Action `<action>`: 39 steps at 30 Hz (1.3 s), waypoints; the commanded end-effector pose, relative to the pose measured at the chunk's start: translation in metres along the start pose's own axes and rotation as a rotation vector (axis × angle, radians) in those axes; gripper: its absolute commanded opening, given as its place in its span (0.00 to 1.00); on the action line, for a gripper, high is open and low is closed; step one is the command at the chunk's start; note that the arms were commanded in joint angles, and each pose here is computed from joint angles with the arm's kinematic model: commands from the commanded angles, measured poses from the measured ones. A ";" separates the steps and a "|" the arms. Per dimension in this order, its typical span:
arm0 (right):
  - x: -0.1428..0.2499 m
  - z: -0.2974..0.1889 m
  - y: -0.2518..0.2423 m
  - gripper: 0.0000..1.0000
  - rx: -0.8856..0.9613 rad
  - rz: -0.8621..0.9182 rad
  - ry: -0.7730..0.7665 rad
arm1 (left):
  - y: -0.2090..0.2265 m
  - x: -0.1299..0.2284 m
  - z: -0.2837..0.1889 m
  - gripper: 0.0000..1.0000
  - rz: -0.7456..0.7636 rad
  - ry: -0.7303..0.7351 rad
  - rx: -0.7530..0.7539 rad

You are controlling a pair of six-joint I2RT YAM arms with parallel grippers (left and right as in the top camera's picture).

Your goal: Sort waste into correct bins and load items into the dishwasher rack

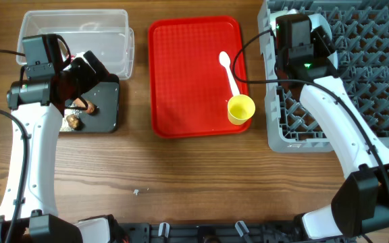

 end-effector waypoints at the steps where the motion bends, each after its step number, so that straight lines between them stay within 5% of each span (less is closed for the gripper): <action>1: -0.010 0.002 0.002 1.00 -0.038 0.210 -0.064 | 0.002 -0.003 -0.002 1.00 -0.007 -0.015 -0.003; 8: -0.030 -0.025 -0.007 1.00 -0.234 0.282 -0.217 | 0.002 -0.003 -0.002 1.00 -0.007 -0.015 -0.003; 16: -0.041 -0.118 0.009 1.00 -1.052 0.312 -0.569 | 0.002 -0.003 -0.002 1.00 -0.007 -0.015 -0.003; 19: -0.041 -0.125 0.016 1.00 -1.176 0.316 -0.585 | 0.002 -0.003 -0.002 1.00 -0.007 -0.015 -0.003; 24: -0.035 -0.113 0.030 0.88 -1.222 0.408 -0.415 | 0.002 -0.003 -0.002 1.00 -0.007 -0.015 -0.003; 29: -0.027 -0.103 0.043 0.88 -1.247 0.482 -0.237 | 0.002 -0.003 -0.002 1.00 -0.007 -0.015 -0.003; 39: -0.020 -0.082 0.035 0.89 -0.987 0.677 -0.075 | 0.002 -0.003 -0.002 1.00 -0.007 -0.015 -0.003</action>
Point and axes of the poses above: each gripper's point midway between its finger pads, its own z axis out along the fingers, its own y axis along the line the jaws close on, x = y × z, the point moved 9 cm from there along -z, back along the fingers, and after that the axes turned 2 degrees about -z, right-handed, at the moved point
